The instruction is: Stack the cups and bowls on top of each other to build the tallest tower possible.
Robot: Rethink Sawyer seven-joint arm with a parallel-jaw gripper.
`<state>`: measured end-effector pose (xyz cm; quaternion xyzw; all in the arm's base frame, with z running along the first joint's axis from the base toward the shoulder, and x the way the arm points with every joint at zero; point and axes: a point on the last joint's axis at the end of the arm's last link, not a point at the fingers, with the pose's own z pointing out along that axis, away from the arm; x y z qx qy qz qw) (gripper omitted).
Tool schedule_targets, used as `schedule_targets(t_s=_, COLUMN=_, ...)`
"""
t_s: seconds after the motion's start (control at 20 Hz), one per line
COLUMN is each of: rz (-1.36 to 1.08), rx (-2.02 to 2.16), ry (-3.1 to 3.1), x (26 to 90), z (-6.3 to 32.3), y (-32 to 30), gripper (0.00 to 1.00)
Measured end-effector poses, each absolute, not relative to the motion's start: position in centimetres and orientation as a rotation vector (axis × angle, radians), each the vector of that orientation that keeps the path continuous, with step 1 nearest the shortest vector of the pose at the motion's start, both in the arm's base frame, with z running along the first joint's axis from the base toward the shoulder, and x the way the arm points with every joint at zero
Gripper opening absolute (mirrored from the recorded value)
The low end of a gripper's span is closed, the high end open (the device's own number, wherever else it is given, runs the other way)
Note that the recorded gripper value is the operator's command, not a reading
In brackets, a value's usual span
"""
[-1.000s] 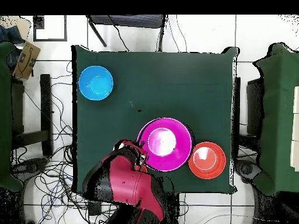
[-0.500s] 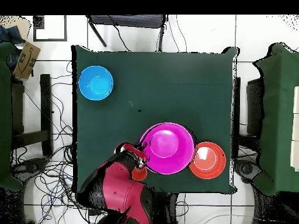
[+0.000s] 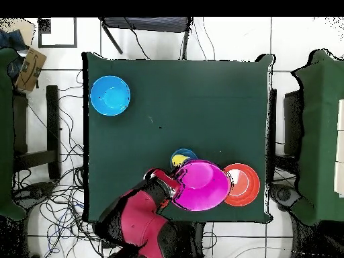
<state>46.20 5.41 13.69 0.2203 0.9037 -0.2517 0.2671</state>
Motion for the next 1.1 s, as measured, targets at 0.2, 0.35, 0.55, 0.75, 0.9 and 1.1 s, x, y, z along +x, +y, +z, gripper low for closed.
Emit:
schedule_targets(t_s=0.2, rz=-0.703, rx=0.609, ry=2.431, x=46.1, z=13.9, y=4.4, gripper=0.0)
schedule_targets(t_s=0.35, rz=-0.7, rx=0.653, ry=2.428, x=46.5, z=14.4, y=3.5, gripper=0.0)
schedule_targets(t_s=0.55, rz=-0.654, rx=0.776, ry=2.438, x=47.5, z=15.1, y=1.7, gripper=0.0)
schedule_targets(t_s=0.75, rz=-0.587, rx=0.843, ry=2.456, x=48.3, z=14.8, y=1.0, gripper=0.0)
schedule_targets(t_s=0.9, rz=-0.459, rx=0.931, ry=2.487, x=50.2, z=13.7, y=-0.1, gripper=0.0)
schedule_targets(t_s=1.1, rz=-0.355, rx=0.978, ry=2.517, x=51.6, z=12.3, y=-0.5, gripper=0.0)
